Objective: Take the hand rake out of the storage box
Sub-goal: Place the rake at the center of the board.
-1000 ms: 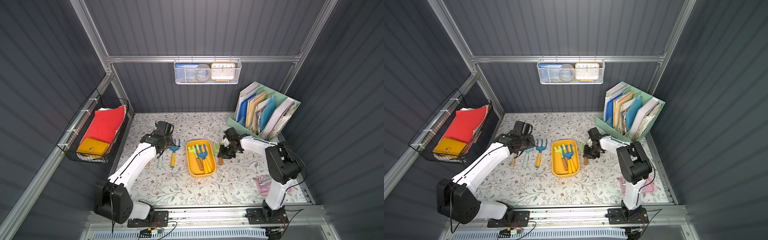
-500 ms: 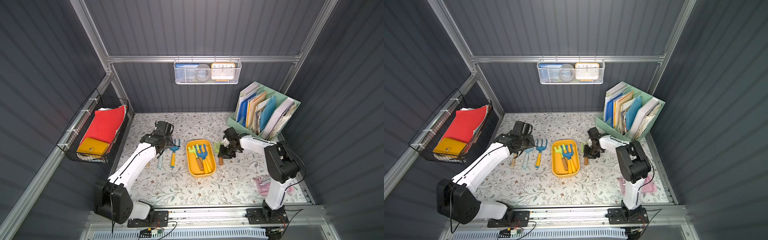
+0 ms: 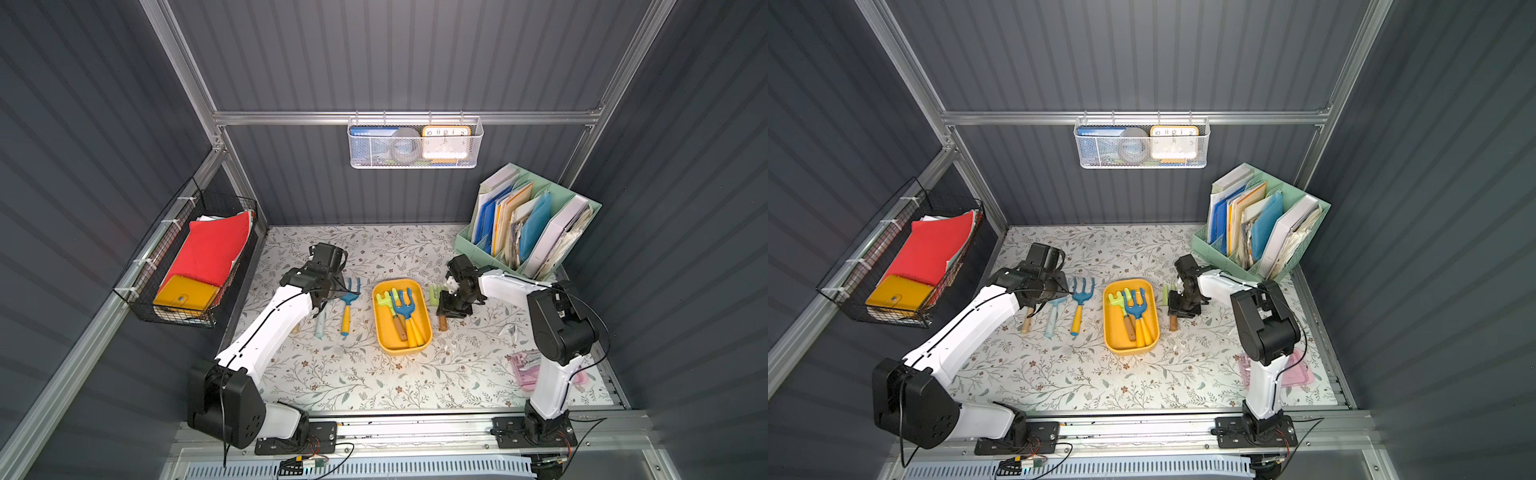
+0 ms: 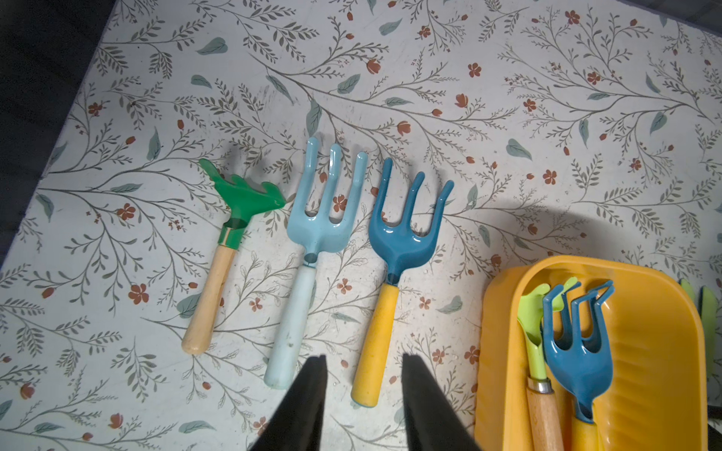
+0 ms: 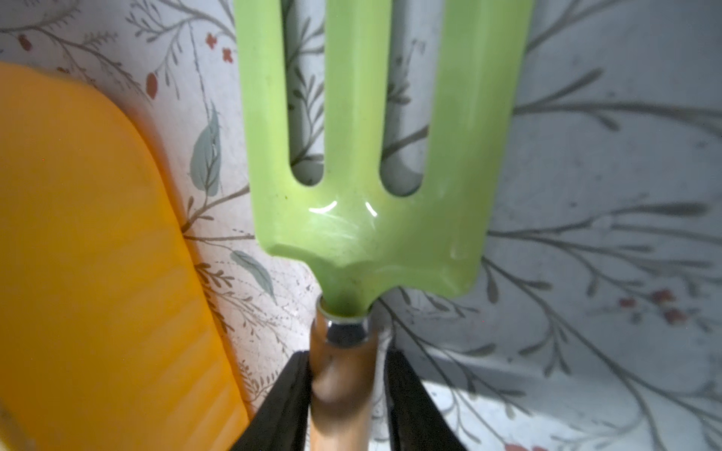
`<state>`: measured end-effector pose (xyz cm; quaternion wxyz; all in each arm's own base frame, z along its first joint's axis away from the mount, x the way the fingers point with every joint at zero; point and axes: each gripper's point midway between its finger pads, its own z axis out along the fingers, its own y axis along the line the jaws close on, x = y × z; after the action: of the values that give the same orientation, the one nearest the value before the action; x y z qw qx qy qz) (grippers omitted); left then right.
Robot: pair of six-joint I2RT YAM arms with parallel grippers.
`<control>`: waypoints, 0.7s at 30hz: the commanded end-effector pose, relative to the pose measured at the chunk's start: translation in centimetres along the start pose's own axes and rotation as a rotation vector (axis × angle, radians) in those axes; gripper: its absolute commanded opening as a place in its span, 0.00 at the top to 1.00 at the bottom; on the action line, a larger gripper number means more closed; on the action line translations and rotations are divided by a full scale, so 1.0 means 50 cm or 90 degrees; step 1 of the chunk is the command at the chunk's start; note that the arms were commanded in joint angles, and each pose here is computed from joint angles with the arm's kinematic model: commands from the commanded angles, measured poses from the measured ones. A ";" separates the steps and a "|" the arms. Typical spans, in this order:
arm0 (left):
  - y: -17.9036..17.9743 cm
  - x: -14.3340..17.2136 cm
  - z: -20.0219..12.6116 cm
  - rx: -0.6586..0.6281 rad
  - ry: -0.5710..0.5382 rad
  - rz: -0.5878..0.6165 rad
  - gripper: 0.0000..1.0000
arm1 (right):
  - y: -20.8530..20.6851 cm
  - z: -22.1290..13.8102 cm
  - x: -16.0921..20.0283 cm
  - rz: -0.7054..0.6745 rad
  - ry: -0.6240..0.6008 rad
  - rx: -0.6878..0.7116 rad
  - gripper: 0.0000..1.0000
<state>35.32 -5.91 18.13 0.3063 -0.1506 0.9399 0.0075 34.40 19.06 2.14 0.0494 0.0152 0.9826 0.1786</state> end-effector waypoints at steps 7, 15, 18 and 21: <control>0.014 -0.019 -0.034 -0.009 -0.022 0.005 0.63 | -0.007 -0.003 -0.004 -0.018 0.015 0.025 0.70; 0.010 -0.025 -0.033 -0.008 -0.023 0.010 0.62 | 0.006 0.003 -0.008 -0.022 0.018 0.020 0.71; 0.010 -0.027 -0.032 -0.010 -0.024 0.010 0.62 | 0.015 0.005 -0.011 -0.025 0.015 0.014 0.71; 0.011 -0.024 -0.031 -0.011 -0.022 0.011 0.62 | 0.016 0.008 -0.011 -0.025 0.018 0.017 0.71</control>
<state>35.36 -5.68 19.25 0.3176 -0.1499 0.9362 0.0105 35.15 19.71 2.54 0.0487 -0.0030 0.9840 0.1716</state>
